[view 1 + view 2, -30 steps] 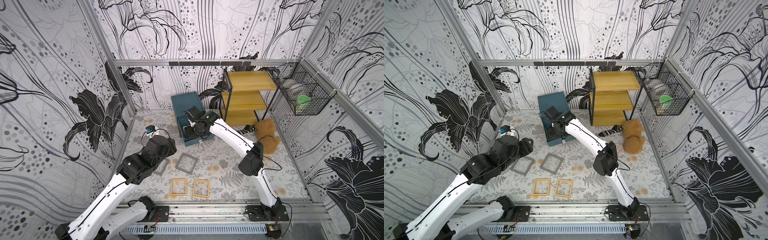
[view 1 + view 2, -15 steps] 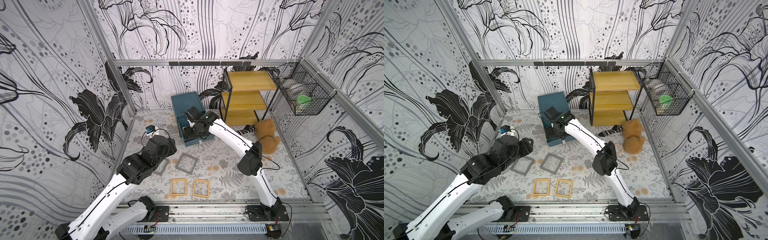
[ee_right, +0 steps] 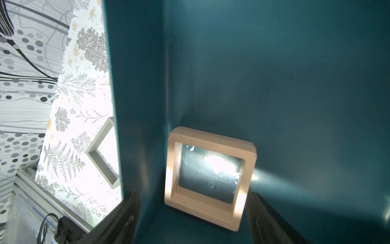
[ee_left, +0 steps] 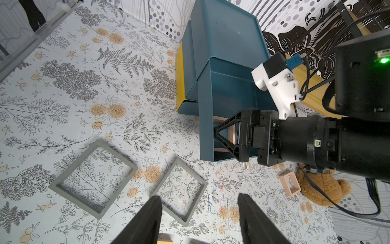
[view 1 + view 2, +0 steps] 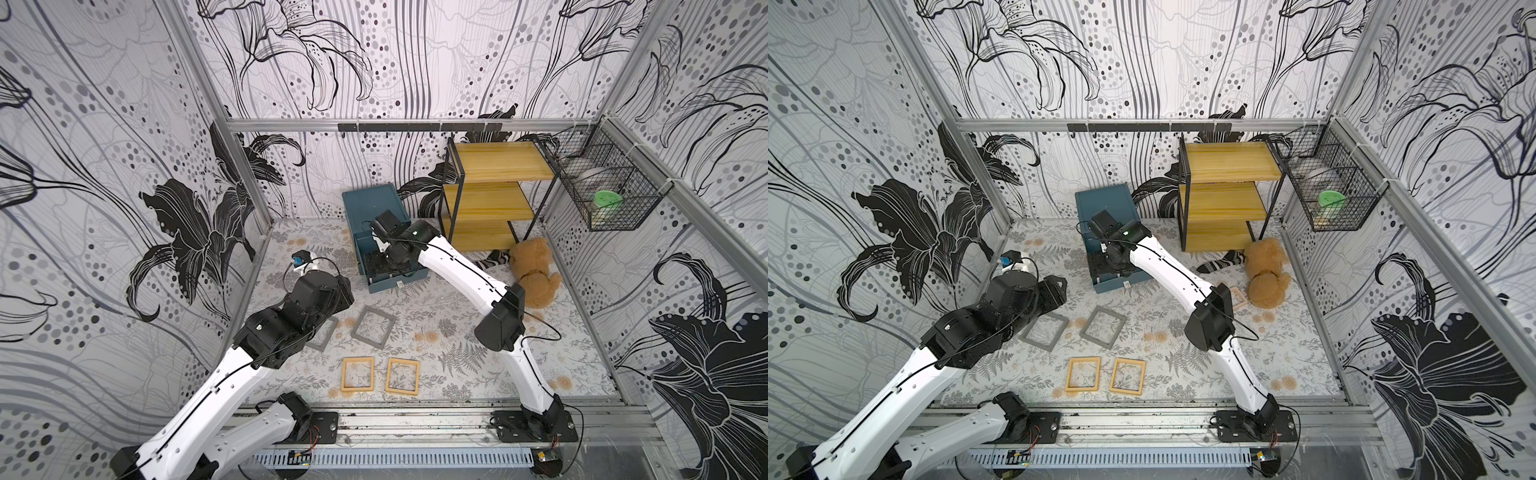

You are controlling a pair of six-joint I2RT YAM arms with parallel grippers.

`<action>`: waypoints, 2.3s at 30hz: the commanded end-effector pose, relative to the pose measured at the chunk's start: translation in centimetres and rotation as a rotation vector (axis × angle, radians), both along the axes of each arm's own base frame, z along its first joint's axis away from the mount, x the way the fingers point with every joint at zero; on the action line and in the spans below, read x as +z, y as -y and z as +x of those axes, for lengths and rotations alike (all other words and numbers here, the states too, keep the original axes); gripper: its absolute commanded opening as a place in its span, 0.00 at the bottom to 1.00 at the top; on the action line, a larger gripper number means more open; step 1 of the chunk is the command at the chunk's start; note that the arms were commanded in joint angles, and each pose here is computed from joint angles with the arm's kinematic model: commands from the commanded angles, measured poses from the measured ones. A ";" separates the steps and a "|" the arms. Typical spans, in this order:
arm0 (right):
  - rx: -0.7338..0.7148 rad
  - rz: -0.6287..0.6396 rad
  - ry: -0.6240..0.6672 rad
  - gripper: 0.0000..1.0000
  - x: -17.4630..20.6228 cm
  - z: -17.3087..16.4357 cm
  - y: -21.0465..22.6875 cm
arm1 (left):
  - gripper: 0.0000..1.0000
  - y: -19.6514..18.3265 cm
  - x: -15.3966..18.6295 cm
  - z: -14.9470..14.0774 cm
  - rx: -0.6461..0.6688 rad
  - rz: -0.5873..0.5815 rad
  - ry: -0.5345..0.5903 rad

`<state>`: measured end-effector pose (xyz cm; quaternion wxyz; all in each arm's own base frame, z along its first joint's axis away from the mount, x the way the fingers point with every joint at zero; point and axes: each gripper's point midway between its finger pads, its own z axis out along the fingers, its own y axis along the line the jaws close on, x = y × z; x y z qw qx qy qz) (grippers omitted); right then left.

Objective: Place the brooch boxes into the drawer by color
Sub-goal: Place the brooch box in the drawer, then pick up the brooch box from the center of the board.

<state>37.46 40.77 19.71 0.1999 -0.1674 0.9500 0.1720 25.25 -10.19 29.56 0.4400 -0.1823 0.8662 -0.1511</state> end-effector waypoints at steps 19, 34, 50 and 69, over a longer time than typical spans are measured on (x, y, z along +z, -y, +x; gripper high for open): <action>-0.303 0.048 0.242 0.79 11.8 3.1 12.7 | 0.62 3.2 1.8 0.6 -0.137 -0.088 0.061; -0.721 0.055 0.091 0.80 6.3 0.7 29.9 | 0.59 12.5 2.1 0.3 -0.509 -0.151 0.058; -1.222 0.063 -0.171 0.97 -4.7 -2.6 40.1 | 0.59 16.7 1.8 0.3 -0.607 -0.111 0.062; -1.242 -0.108 -0.260 0.96 -13.0 -1.9 39.4 | 0.62 15.7 1.8 0.3 -0.559 -0.111 0.068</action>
